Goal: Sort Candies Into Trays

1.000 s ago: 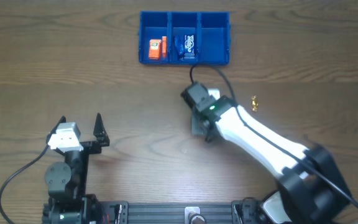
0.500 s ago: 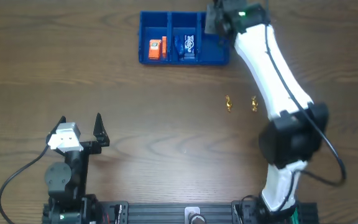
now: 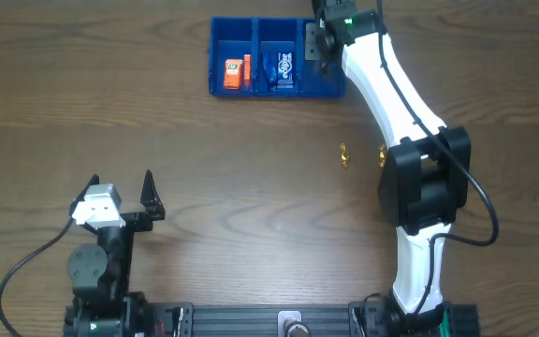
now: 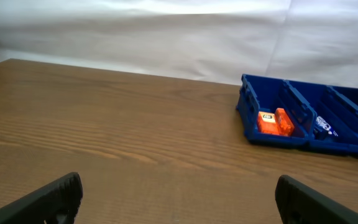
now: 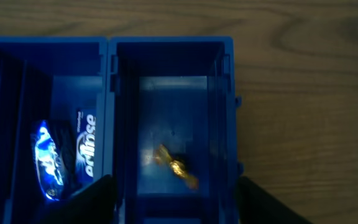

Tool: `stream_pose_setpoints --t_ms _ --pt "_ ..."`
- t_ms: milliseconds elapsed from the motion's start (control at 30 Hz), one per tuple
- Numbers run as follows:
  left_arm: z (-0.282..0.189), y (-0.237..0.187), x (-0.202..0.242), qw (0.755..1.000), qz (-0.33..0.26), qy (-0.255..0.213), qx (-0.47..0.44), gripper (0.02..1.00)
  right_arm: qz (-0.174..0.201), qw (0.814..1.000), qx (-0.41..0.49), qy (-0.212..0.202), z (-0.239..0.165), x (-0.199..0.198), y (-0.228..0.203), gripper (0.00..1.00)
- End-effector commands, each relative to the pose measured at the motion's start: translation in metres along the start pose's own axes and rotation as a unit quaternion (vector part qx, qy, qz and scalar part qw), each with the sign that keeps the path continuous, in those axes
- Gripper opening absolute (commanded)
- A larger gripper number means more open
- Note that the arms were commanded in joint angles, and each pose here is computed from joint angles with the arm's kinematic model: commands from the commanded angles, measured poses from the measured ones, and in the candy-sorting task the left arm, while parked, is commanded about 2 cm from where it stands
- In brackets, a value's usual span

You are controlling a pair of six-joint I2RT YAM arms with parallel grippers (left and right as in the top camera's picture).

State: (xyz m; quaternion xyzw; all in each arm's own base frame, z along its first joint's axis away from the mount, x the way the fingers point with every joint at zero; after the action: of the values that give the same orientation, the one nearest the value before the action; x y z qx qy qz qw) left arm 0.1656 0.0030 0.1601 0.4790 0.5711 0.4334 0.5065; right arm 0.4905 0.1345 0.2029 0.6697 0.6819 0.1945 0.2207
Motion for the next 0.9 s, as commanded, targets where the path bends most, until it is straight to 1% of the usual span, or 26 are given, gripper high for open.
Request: stream_pose_setpoints --t_ms 33,167,200,233,300,400,467,567,700,900 --pt "0.001 -0.012 0.001 1.000 0.006 -0.002 0.025 0.996 0.002 1.000 -0.016 0.012 -0.028 -0.002 0.009 0.706" --pt "0.001 -0.012 0.001 1.000 0.006 -0.002 0.025 0.996 -0.024 0.999 -0.028 0.008 -0.083 -0.018 -0.004 0.750" --pt "0.001 -0.012 0.001 1.000 0.006 -0.002 0.025 0.998 -0.024 0.999 -0.027 0.006 -0.097 -0.024 -0.017 0.752" --pt "0.001 -0.012 0.001 1.000 0.006 -0.002 0.025 0.996 -0.023 0.999 -0.025 0.006 -0.104 -0.029 -0.026 0.750" --pt "0.001 -0.012 0.001 1.000 0.006 -0.002 0.025 0.998 -0.018 1.000 -0.001 0.010 -0.111 -0.039 -0.064 0.752" --pt "0.001 -0.012 0.001 1.000 0.006 -0.002 0.025 0.998 -0.008 0.999 0.044 0.019 -0.095 -0.043 -0.113 0.752" --pt "0.001 -0.012 0.001 1.000 0.006 -0.002 0.025 0.998 -0.004 0.995 0.088 0.035 -0.072 -0.042 -0.148 0.750" --pt "0.001 -0.012 0.001 1.000 0.006 -0.002 0.025 0.998 0.003 0.993 0.110 0.035 -0.049 -0.042 -0.179 0.750" --pt "0.001 -0.012 0.001 1.000 0.006 -0.002 0.025 0.998 0.010 0.990 0.135 0.030 -0.027 -0.046 -0.200 0.748" --pt "0.001 -0.012 0.001 1.000 0.006 -0.002 0.025 0.998 0.015 0.988 0.155 0.023 0.005 -0.044 -0.209 0.746"
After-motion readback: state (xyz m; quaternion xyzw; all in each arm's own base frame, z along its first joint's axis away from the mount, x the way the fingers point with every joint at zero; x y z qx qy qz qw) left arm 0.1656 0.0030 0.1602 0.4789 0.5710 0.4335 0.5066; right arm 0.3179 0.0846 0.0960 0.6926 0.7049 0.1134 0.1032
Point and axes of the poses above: each gripper's point midway between its finger pads, its own z axis out along the fingers, its own x axis along the line the jaws close on, y = z × x, the point moved 8 cm from there along -z, back along the fingers, and after that the axes turned 3 degrees about -z, right-handed, at the moved point
